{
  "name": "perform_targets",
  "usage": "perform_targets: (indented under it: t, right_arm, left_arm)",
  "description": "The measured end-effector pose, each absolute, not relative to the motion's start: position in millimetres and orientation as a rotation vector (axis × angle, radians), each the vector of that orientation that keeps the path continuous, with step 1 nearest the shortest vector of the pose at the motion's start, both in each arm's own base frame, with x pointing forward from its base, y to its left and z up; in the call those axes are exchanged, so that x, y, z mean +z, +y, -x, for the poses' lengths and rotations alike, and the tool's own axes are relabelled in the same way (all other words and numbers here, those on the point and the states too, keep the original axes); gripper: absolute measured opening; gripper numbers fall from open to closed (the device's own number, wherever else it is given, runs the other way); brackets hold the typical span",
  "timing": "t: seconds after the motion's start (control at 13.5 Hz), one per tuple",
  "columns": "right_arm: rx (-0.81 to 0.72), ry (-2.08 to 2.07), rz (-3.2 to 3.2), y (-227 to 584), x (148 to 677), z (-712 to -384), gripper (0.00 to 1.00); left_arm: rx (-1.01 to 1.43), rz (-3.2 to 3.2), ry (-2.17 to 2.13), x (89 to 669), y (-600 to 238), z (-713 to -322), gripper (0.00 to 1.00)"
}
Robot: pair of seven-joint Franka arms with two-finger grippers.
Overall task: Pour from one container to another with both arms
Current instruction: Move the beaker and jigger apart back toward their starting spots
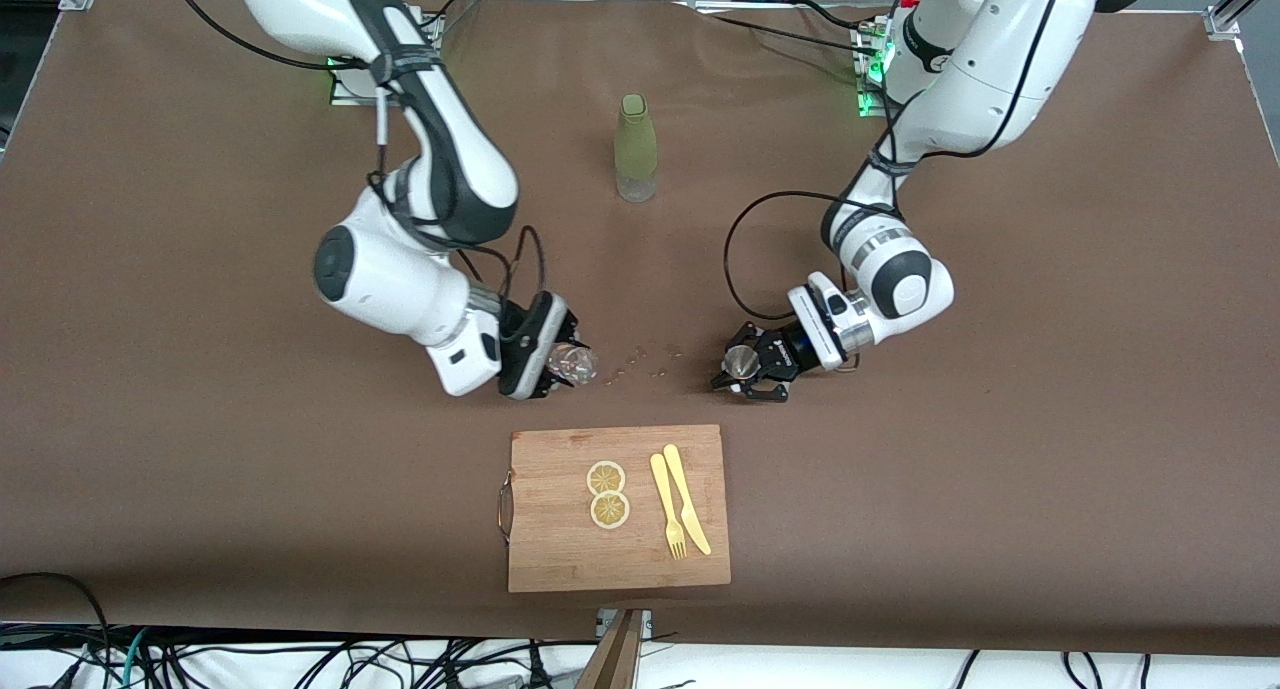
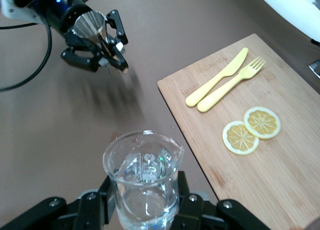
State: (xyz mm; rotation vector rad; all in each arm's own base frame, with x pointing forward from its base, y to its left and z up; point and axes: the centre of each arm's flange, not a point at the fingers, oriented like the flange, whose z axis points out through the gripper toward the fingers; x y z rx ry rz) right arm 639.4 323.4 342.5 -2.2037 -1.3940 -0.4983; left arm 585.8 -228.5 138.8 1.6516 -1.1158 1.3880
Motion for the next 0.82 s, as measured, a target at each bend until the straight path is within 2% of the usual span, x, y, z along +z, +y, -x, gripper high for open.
perform_targets:
  t: [0.52, 0.82]
  right_arm:
    - [-0.566, -1.293, 1.96, 159.8, 318.0, -638.6, 0.5]
    - [-0.614, -1.35, 1.824, 71.0, 284.1, -621.7, 0.5]
  left_arm:
    - [1.299, -1.512, -1.144, 136.9, -98.9, -590.4, 0.09]
    - [1.275, -1.468, -1.144, 140.0, -17.4, -584.3, 0.09]
